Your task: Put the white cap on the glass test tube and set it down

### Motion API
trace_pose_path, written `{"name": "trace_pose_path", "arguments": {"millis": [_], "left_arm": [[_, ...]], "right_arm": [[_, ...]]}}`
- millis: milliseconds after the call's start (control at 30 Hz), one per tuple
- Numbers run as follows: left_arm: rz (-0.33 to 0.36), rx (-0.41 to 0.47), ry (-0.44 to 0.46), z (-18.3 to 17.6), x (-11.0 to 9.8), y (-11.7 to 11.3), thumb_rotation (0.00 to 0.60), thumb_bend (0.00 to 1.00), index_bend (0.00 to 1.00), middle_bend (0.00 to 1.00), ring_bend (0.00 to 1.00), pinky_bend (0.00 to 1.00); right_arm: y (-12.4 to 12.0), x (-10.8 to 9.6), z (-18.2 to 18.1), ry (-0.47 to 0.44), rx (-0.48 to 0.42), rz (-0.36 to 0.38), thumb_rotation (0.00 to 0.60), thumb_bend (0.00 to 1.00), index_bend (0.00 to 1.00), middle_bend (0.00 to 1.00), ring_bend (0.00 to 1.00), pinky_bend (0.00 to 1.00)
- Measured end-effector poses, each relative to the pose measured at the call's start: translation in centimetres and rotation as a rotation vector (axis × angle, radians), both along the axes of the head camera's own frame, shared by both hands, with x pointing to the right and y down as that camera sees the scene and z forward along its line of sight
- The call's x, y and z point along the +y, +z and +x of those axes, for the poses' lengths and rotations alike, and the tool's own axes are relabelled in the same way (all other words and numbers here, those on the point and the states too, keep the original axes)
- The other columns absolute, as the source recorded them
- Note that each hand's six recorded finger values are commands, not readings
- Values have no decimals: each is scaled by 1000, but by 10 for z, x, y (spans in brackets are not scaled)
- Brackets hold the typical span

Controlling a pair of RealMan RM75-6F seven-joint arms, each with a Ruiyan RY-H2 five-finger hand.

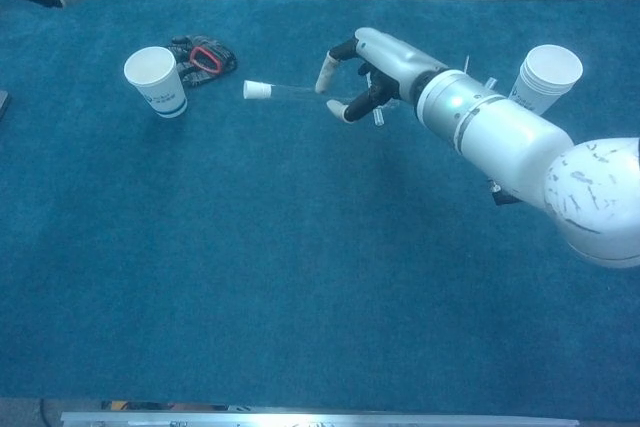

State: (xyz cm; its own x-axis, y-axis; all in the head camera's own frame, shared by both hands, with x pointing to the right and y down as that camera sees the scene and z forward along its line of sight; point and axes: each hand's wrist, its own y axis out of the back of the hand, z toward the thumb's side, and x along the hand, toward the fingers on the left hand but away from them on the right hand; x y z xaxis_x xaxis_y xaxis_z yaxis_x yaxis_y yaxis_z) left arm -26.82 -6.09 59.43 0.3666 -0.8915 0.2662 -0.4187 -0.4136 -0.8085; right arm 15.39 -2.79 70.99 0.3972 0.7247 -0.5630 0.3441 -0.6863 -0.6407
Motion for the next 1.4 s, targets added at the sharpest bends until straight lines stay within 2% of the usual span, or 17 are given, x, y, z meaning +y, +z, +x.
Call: {"name": "trace_pose_path", "arguments": {"millis": [200, 533, 767, 867, 1033, 1167, 1233, 1400], "left_arm": [[40, -17, 7, -13, 4, -2, 516, 427, 220, 63, 0, 56], [83, -21, 9, -23, 6, -10, 514, 429, 227, 63, 0, 55], [95, -34, 5, -30, 9, -11, 511, 429, 229, 63, 0, 50], [93, -32, 4, -31, 10, -11, 508, 429, 229, 63, 0, 50], [91, -35, 13, -30, 12, -8, 486, 429, 229, 63, 0, 44], [87, -44, 17, -31, 14, -5, 449, 429, 229, 63, 0, 44], [87, -46, 17, -31, 14, -3, 434, 429, 229, 63, 0, 44], [88, -52, 20, -32, 14, -1, 418, 429, 229, 62, 0, 44]], "right_arm": [[23, 7, 2, -22, 48, -2, 600, 429, 687, 248, 54, 180], [57, 29, -31, -108, 90, 8, 600, 430, 687, 248, 54, 180], [69, 40, -40, -166, 120, 21, 600, 429, 687, 241, 54, 181], [71, 45, -39, -191, 139, 25, 600, 424, 682, 208, 54, 186], [71, 49, -37, -229, 152, 19, 600, 410, 471, 134, 22, 159], [67, 48, -35, -239, 148, 15, 600, 399, 340, 93, 1, 136], [64, 47, -34, -241, 145, 13, 600, 397, 285, 74, 0, 123], [58, 44, -29, -243, 143, 16, 600, 395, 221, 55, 0, 121]]}}
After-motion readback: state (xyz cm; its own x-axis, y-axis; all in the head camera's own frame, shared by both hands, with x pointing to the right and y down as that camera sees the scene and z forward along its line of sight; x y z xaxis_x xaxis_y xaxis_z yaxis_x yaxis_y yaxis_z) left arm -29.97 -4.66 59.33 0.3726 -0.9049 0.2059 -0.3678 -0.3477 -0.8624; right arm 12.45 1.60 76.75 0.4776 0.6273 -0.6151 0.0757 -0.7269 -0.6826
